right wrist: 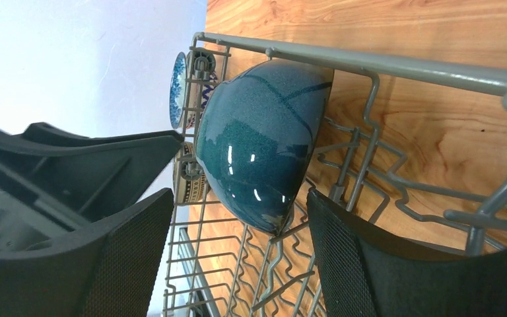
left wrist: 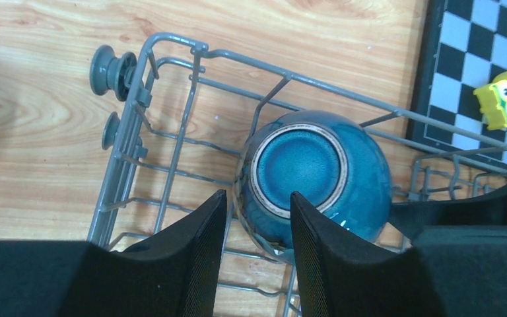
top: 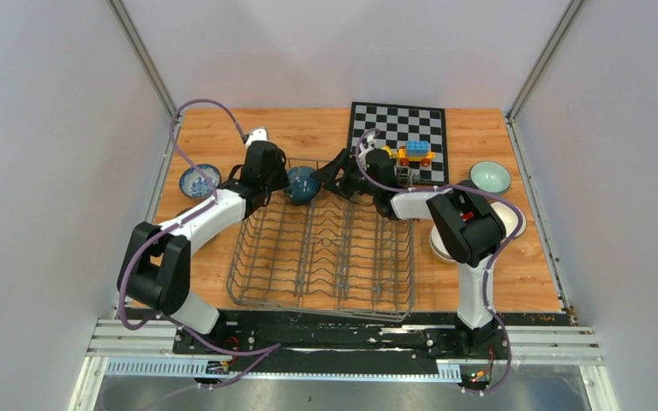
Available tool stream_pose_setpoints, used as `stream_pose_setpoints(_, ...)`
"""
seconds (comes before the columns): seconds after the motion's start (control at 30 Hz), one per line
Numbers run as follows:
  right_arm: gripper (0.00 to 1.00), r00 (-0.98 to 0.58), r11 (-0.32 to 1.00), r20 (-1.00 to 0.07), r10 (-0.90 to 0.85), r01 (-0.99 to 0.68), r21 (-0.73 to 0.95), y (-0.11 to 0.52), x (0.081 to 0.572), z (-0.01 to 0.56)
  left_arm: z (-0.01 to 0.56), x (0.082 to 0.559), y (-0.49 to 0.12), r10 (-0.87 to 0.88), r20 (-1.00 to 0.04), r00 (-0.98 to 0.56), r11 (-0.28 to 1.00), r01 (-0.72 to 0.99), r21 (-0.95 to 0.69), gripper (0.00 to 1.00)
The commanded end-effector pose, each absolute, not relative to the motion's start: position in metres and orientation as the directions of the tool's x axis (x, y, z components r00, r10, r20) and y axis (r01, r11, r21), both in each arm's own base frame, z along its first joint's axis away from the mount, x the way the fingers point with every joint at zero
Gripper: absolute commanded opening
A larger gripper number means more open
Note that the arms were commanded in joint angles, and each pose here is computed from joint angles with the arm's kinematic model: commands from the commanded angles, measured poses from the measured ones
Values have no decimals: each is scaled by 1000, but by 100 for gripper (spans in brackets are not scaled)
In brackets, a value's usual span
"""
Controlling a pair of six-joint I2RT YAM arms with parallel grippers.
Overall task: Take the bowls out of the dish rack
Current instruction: Pick up the bowl from the dish rack.
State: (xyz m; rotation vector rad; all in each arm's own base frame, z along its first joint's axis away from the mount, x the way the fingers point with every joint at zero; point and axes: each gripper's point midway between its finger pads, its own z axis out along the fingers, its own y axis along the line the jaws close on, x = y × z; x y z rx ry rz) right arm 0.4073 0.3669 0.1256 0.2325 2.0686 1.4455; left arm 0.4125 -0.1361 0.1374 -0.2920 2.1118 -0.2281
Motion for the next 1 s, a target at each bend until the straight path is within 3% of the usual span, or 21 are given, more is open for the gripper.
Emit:
stream_pose_setpoints(0.0,77,-813,354,-357,460,-201,913,370,413,129,128,424,-135,-310,-801,-513,950,-143,-277,42)
stream_pose_setpoints(0.97,60,-860,270,-318,399,-221,937,397,408,146,107,420,-136,-306,-775,-553,951,-150,-269,38)
